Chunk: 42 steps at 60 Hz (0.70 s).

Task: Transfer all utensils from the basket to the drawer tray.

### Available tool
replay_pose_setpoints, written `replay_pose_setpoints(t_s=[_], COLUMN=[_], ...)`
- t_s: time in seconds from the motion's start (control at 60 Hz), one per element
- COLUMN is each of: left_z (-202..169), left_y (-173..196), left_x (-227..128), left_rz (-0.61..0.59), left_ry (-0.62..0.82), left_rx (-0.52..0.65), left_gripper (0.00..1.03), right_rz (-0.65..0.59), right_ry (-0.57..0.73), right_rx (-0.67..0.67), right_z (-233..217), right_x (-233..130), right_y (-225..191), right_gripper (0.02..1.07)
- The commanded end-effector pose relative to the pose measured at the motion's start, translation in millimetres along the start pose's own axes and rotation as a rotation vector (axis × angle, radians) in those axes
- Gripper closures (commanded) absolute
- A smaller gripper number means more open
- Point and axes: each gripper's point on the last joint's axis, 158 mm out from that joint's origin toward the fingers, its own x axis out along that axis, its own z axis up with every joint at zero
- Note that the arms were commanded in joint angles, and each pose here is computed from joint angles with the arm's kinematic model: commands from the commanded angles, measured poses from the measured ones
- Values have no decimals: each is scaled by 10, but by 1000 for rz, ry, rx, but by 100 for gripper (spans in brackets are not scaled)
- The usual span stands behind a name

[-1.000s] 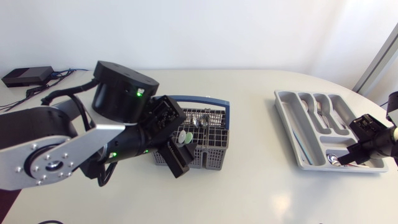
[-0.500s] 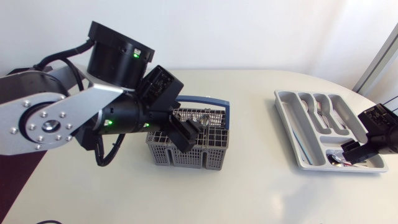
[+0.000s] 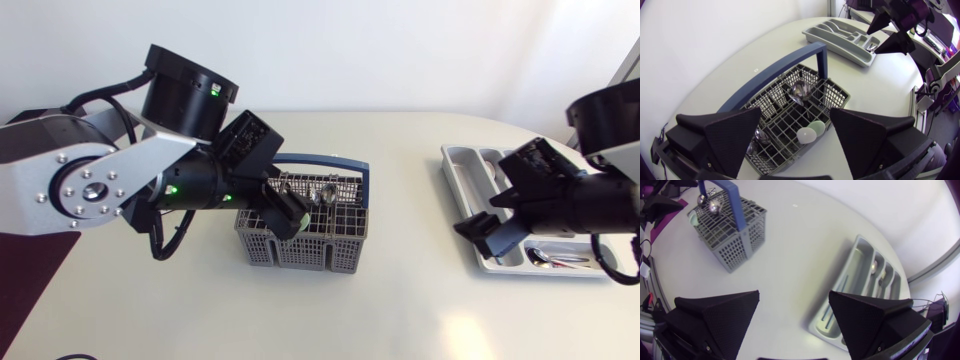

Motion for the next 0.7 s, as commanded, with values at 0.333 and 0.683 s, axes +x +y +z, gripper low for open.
replay_pose_setpoints(t_s=[0.333, 0.683], left_z=[-342, -623], left_y=[33, -251], left_x=[-121, -132], left_rz=[-95, -265], left_ry=[-1, -7], left_rx=[152, 291], left_gripper=[7, 7], right_rz=[373, 527], right_ry=[99, 213], right_rx=[122, 178], right_z=[703, 872], right_x=[236, 537], right_y=[1241, 1821], right_gripper=[7, 28])
